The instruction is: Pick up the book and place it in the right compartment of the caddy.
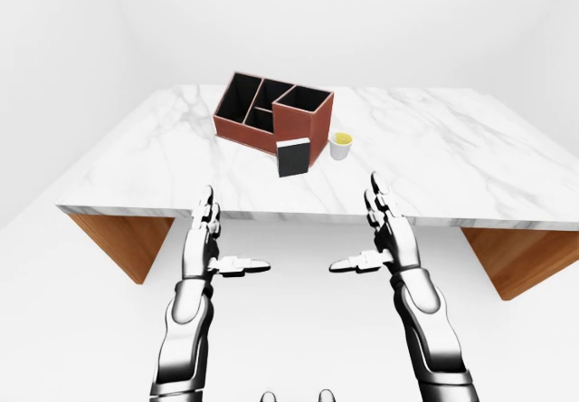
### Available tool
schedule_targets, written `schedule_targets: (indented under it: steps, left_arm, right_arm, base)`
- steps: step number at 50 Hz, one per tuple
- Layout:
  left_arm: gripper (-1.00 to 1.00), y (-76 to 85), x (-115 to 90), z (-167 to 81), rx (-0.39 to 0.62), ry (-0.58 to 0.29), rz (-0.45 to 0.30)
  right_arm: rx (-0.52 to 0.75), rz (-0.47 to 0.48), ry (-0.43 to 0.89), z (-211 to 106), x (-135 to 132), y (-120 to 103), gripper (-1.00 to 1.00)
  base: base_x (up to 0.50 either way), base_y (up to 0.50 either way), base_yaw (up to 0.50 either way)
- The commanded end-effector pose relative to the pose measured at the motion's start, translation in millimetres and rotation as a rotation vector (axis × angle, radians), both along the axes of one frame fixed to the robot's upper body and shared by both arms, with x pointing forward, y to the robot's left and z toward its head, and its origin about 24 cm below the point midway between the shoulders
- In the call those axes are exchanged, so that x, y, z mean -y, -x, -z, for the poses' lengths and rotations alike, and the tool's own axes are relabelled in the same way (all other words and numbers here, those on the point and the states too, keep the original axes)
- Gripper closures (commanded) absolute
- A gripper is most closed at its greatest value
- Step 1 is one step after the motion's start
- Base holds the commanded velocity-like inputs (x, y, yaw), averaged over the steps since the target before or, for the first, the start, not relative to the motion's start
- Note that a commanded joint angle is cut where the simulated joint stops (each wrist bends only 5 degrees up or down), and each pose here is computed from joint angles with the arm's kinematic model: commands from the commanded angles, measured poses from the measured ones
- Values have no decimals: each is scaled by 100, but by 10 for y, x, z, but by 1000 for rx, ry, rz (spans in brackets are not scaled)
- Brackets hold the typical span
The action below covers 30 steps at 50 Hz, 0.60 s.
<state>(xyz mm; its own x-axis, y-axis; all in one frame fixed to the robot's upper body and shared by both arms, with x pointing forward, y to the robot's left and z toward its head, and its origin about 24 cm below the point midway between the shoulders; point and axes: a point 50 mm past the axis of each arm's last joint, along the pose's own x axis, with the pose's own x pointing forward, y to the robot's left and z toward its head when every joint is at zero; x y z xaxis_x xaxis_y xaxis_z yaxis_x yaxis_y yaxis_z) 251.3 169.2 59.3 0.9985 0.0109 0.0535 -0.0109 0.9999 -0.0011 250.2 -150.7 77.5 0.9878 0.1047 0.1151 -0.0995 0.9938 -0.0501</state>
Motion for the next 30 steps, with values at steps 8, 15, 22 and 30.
schedule_targets:
  steps: [8,15,22,30]
  left_arm:
    - [-100,20,-26,-38,13,6,-4]
    - [-100,36,-18,-41,15,2,0]
    - [-100,53,-28,-52,18,-2,-1]
    - [-100,45,-33,-43,17,1,-2]
  right_arm:
    - [25,36,40,-58,4,-23,-100]
    - [21,38,69,-64,-11,-27,-100]
    - [24,12,74,-50,-40,-1,-100]
    - [21,2,68,-74,-45,2,-100]
  base:
    - [0,0,0]
    - [0,4,0]
    - [-4,50,0]
    - [-4,50,0]
